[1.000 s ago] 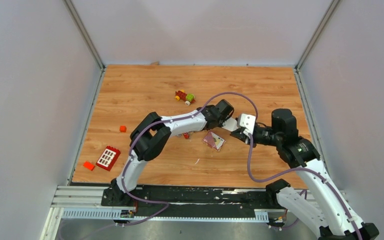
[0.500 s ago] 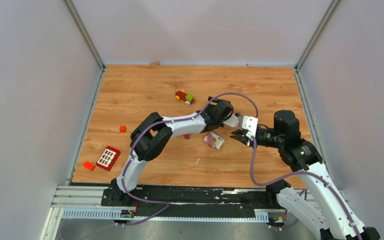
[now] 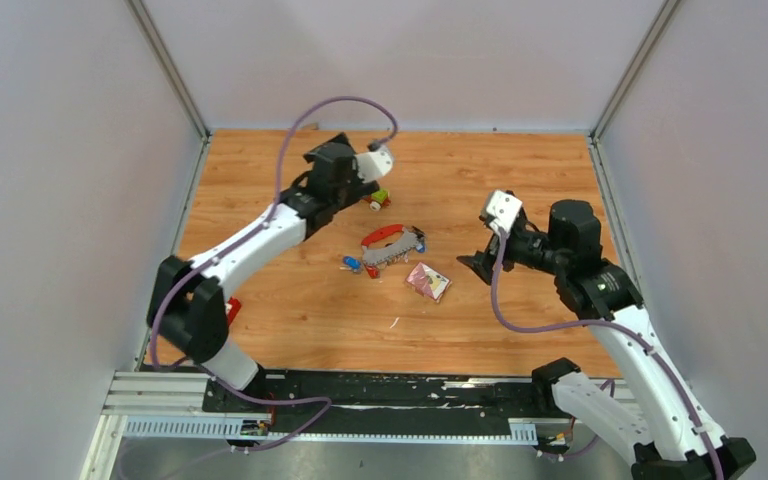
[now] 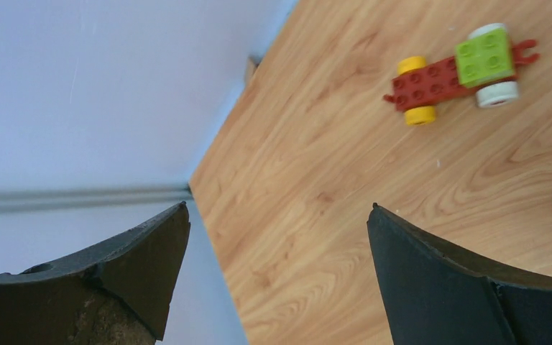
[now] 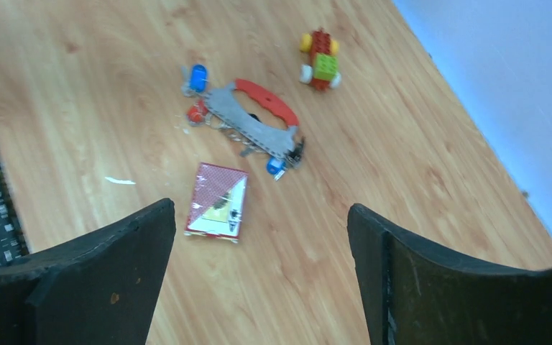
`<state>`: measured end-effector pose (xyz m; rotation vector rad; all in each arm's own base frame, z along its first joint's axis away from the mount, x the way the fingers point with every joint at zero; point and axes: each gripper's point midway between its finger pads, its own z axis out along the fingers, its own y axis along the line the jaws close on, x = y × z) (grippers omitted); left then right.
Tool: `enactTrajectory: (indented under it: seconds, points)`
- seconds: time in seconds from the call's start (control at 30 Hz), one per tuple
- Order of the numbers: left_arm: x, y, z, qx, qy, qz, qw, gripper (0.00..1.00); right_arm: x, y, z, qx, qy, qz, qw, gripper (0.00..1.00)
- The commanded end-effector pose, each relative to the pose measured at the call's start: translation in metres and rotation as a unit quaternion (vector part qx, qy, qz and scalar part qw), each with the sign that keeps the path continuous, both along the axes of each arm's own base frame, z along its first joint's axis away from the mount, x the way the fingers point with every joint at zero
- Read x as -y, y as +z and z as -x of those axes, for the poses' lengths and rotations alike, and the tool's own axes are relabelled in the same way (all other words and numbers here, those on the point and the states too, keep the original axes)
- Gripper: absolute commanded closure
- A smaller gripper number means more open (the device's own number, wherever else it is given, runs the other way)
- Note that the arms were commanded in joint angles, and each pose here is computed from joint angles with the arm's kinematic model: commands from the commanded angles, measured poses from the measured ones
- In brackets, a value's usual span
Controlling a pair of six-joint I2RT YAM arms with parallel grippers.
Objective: Put the keys on the keyring
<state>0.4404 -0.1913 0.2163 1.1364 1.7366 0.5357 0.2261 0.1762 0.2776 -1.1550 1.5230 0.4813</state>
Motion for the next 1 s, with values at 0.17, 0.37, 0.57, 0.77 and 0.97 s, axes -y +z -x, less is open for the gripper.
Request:
enactTrajectory:
  seconds: [0.17, 0.37, 0.57, 0.77, 0.97]
  points:
    - [-0.082, 0.028, 0.050, 0.016, 0.059, 0.237, 0.970, 0.00, 0.044, 0.019, -0.083, 0.000, -0.243, -0.059, 0.968, 0.00]
    - [-0.119, 0.040, 0.089, 0.058, 0.081, 0.280, 0.955, 0.00, 0.062, 0.011, -0.105, -0.018, -0.325, -0.083, 0.942, 0.00]
    - [-0.137, 0.050, 0.121, 0.082, 0.086, 0.309, 0.943, 0.00, 0.070, -0.010, -0.111, -0.016, -0.348, -0.080, 0.934, 0.00]
    - [-0.140, 0.060, 0.143, 0.115, 0.090, 0.374, 0.916, 0.00, 0.069, -0.008, -0.106, 0.004, -0.330, -0.065, 0.942, 0.00]
    - [-0.141, 0.063, 0.143, 0.127, 0.091, 0.384, 0.910, 0.00, 0.078, 0.007, -0.100, 0.030, -0.343, -0.074, 0.936, 0.00]
